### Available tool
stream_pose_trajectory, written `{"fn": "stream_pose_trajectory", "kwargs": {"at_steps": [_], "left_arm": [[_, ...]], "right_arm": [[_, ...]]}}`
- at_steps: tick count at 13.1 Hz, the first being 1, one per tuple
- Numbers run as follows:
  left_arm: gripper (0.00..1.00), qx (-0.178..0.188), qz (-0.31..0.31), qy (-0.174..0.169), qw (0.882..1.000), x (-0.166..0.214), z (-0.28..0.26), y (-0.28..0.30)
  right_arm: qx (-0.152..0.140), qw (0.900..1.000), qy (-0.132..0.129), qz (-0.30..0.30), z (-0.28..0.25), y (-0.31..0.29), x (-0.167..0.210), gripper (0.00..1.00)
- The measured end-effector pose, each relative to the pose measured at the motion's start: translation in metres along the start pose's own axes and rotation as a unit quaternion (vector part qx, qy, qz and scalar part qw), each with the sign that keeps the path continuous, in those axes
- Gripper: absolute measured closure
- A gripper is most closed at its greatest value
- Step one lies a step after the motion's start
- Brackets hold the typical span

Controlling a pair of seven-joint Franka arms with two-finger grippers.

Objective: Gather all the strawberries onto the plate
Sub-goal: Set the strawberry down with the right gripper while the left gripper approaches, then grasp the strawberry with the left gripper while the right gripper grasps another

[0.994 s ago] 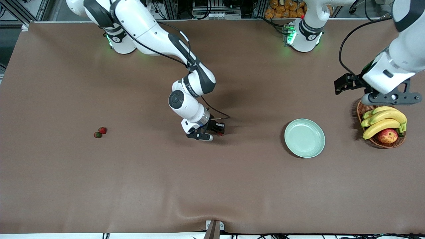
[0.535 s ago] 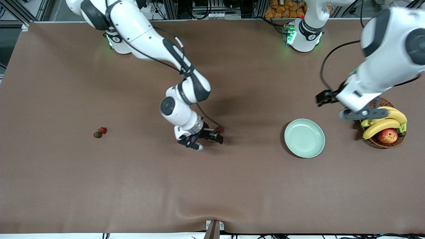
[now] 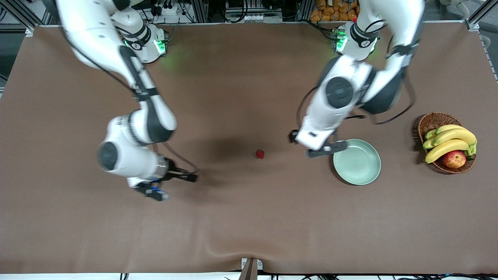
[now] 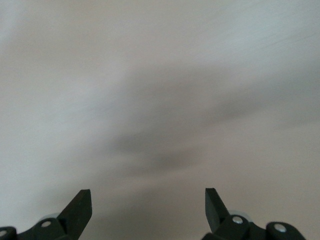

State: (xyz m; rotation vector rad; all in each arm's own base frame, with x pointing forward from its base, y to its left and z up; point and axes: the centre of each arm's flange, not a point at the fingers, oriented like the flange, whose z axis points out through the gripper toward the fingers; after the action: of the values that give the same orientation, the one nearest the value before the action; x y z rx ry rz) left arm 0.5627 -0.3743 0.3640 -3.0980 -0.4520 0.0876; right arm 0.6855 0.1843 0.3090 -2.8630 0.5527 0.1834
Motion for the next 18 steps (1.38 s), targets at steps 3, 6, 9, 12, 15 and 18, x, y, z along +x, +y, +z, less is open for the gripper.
{"fn": "stream_pose_trajectory", "kwargs": {"at_steps": [3,6,9,12,15,18], "left_arm": [[0.0,-0.024,-0.051,0.011,0.998,-0.006,0.05,0.046],[0.0,-0.058,-0.073,0.027,0.995,-0.01,0.094,0.07],[0.0,-0.086,-0.077,0.04,0.993,-0.015,0.124,0.085],[0.11,-0.083,-0.077,0.036,0.993,-0.028,0.151,0.094],[0.21,-0.072,-0.065,0.028,0.995,-0.044,0.174,0.102],[0.29,-0.066,-0.062,0.024,0.996,-0.048,0.185,0.103]], "right_arm": [[-0.044,0.999,0.006,0.016,-0.011,0.064,0.023,0.0],[-0.062,0.997,0.0,0.054,-0.011,0.126,0.04,0.0],[-0.068,0.993,-0.009,0.1,-0.011,0.197,0.058,0.0],[-0.106,0.988,-0.013,0.111,-0.002,0.237,0.061,0.0],[-0.122,0.985,-0.027,0.119,0.014,0.255,0.056,0.0],[-0.14,0.981,-0.037,0.125,0.033,0.274,0.057,0.0]]}}
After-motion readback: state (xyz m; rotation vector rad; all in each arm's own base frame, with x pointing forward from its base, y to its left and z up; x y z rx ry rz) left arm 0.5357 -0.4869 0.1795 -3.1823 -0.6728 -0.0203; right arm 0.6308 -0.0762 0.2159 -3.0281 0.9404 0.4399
